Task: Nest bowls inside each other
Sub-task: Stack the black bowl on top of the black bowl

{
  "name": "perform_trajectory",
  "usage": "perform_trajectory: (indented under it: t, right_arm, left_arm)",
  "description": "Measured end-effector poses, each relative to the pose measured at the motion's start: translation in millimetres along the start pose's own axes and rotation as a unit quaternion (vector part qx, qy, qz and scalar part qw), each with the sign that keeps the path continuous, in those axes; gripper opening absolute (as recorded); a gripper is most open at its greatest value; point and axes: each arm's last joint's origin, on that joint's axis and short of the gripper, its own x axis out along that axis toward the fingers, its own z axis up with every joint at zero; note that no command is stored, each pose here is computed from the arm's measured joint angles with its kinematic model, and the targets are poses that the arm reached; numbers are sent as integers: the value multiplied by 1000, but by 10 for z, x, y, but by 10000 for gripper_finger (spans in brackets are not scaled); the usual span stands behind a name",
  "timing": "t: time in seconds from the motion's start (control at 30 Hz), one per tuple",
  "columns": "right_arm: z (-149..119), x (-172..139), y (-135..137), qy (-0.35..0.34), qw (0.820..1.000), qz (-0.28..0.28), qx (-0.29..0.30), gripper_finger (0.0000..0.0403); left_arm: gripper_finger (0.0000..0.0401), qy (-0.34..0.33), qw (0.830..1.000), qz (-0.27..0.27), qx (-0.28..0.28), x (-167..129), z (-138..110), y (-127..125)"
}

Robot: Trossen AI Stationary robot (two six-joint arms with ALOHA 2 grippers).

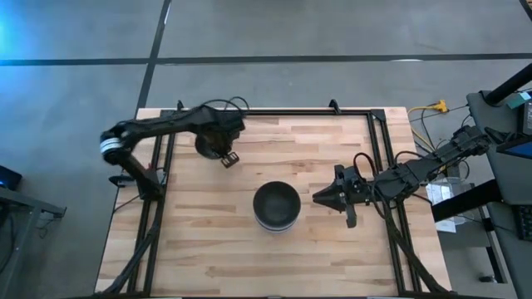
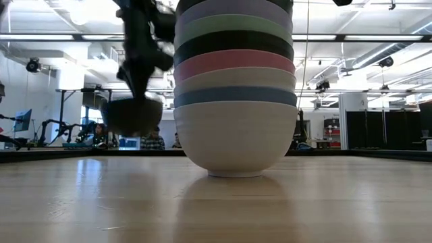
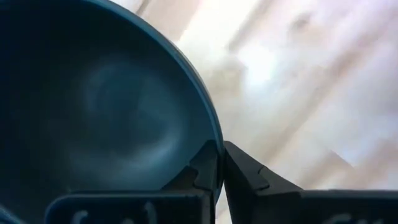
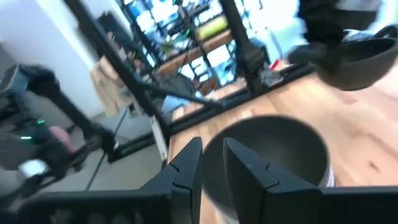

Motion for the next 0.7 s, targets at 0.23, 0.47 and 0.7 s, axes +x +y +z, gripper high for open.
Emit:
perform_trajectory:
  t: [0.23,0.47,0.7]
  right_arm:
    - [213,-33,104,-130,991,17,7,61]
    - [344,-8,202,-233,966,32,-103,61]
    - [193,184,201,-203,975,28,-86,61]
  left_arm:
    - [1,-139,955,-214,154,-853,-579,-259]
    - [0,-248,849,-325,336,-1374,-1168,-518]
    - [0,-330,730,-345,489,-1587,-1328,-806]
